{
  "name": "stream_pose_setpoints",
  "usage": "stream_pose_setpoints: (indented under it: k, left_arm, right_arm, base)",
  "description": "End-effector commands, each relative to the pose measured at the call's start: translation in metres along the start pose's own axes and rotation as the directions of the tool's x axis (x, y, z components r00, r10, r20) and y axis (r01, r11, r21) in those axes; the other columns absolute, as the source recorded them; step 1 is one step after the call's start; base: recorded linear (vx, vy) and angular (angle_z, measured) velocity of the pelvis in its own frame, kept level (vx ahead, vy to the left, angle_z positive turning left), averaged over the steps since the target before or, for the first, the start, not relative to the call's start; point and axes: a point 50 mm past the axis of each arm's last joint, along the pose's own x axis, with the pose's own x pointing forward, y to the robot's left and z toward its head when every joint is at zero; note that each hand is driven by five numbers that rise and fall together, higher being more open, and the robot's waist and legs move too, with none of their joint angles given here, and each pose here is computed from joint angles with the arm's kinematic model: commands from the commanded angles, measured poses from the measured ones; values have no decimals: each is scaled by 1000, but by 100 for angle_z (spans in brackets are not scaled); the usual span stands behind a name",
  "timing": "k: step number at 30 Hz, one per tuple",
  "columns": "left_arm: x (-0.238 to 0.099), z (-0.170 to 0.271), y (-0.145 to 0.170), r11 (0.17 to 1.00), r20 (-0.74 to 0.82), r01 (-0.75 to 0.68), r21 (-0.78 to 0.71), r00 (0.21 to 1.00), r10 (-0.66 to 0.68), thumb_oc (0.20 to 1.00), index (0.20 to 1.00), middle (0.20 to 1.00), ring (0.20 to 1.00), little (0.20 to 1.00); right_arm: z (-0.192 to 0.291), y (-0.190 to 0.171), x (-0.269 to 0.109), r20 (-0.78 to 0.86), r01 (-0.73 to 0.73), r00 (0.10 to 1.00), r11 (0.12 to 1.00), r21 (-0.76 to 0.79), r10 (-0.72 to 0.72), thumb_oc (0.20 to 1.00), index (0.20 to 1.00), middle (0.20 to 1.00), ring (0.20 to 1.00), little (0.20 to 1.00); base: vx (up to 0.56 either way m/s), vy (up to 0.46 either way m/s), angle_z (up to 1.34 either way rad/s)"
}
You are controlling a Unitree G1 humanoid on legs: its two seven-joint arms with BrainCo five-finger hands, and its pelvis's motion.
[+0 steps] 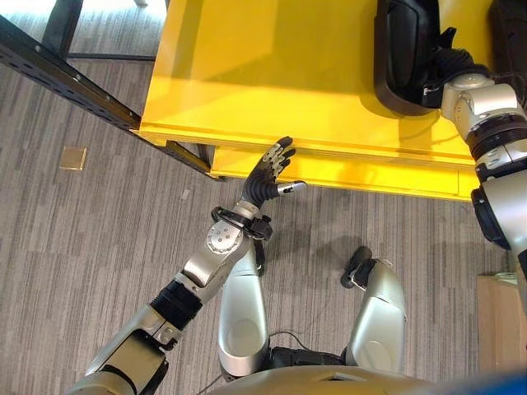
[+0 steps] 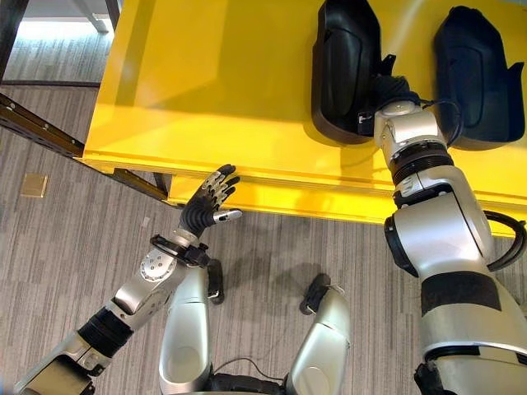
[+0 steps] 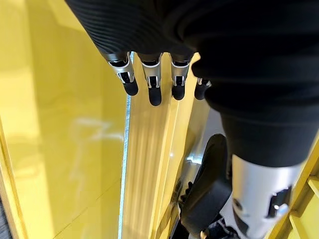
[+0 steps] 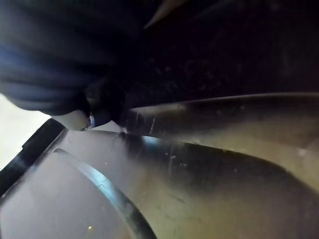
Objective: Move parts from the plastic box to the shelf.
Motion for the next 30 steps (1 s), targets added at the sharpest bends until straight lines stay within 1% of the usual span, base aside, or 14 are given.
stream_pose_setpoints:
  k: [1, 6, 7, 11, 14, 17, 20, 22, 24, 25, 26, 27, 28, 30]
  left_arm:
    - [-5, 11, -21, 995, 69, 55, -88, 996, -49, 1000, 1000, 1000, 1000, 1000]
    - [-5, 13, -20, 995, 71, 43, -95, 997, -36, 1000, 1000, 1000, 1000, 1000]
    - [-6, 13, -19, 994, 72, 41, -103, 997, -33, 1000, 1000, 1000, 1000, 1000]
    - [-7, 10, -19, 994, 66, 37, -107, 997, -30, 1000, 1000, 1000, 1000, 1000]
    - [-8, 10, -18, 993, 63, 40, -107, 997, -34, 1000, 1000, 1000, 1000, 1000]
    - [-8, 9, -18, 994, 61, 42, -104, 998, -36, 1000, 1000, 1000, 1000, 1000]
    - [-10, 8, -17, 994, 58, 43, -105, 998, -37, 1000, 1000, 1000, 1000, 1000]
    - [-10, 8, -17, 994, 59, 45, -105, 998, -39, 1000, 1000, 1000, 1000, 1000]
    - [-11, 7, -18, 993, 59, 45, -105, 997, -39, 1000, 1000, 1000, 1000, 1000]
    - [-11, 7, -18, 993, 61, 45, -106, 997, -39, 1000, 1000, 1000, 1000, 1000]
    - [-11, 7, -18, 993, 62, 46, -107, 997, -39, 1000, 1000, 1000, 1000, 1000]
    - [-11, 7, -18, 993, 62, 46, -107, 997, -39, 1000, 1000, 1000, 1000, 1000]
    - [-11, 7, -18, 993, 62, 46, -106, 997, -39, 1000, 1000, 1000, 1000, 1000]
    - [-13, 6, -18, 993, 60, 45, -108, 997, -39, 1000, 1000, 1000, 1000, 1000]
  right_arm:
    - [29, -1, -5, 72, 34, 997, 992, 122, -43, 200, 200, 200, 200, 200]
    - [26, -4, -4, 82, 62, 994, 994, 93, -69, 200, 200, 200, 200, 200]
    - [26, -6, -3, 111, 90, 989, 996, 26, -93, 200, 200, 200, 200, 200]
    - [26, -7, -3, 132, 115, 985, 993, -36, -109, 200, 200, 200, 200, 200]
    - [31, -10, -4, 160, 170, 976, 977, -130, -148, 200, 200, 200, 200, 200]
    - [32, -12, -4, 159, 181, 975, 971, -154, -157, 200, 200, 200, 200, 200]
    - [33, -16, -4, 185, 222, 966, 943, -247, -179, 200, 200, 200, 200, 200]
    - [31, -16, -3, 169, 218, 969, 942, -256, -178, 200, 200, 200, 200, 200]
    - [31, -18, -3, 181, 250, 962, 923, -291, -203, 200, 200, 200, 200, 200]
    - [30, -19, -3, 179, 256, 961, 922, -291, -211, 351, 351, 351, 351, 351]
    - [29, -18, -3, 164, 247, 964, 928, -278, -208, 539, 539, 539, 539, 539]
    - [29, -19, -3, 165, 254, 963, 926, -281, -214, 1000, 1000, 1000, 1000, 1000]
    - [29, -19, -3, 171, 259, 961, 920, -294, -216, 1000, 1000, 1000, 1000, 1000]
    - [25, -19, -3, 145, 250, 965, 929, -273, -217, 1000, 1000, 1000, 1000, 1000]
  base:
    - [55, 54, 1]
    - [23, 18, 1]
    - [0, 0, 0]
    - [26, 2, 1]
    - [0, 0, 0]
    - [0, 0, 0]
    - [0, 0, 0]
    - [0, 0, 0]
    - [0, 0, 0]
    - [0, 0, 0]
    - [0, 0, 0]
    - [0, 0, 0]
    - [0, 0, 0]
    - [0, 0, 0]
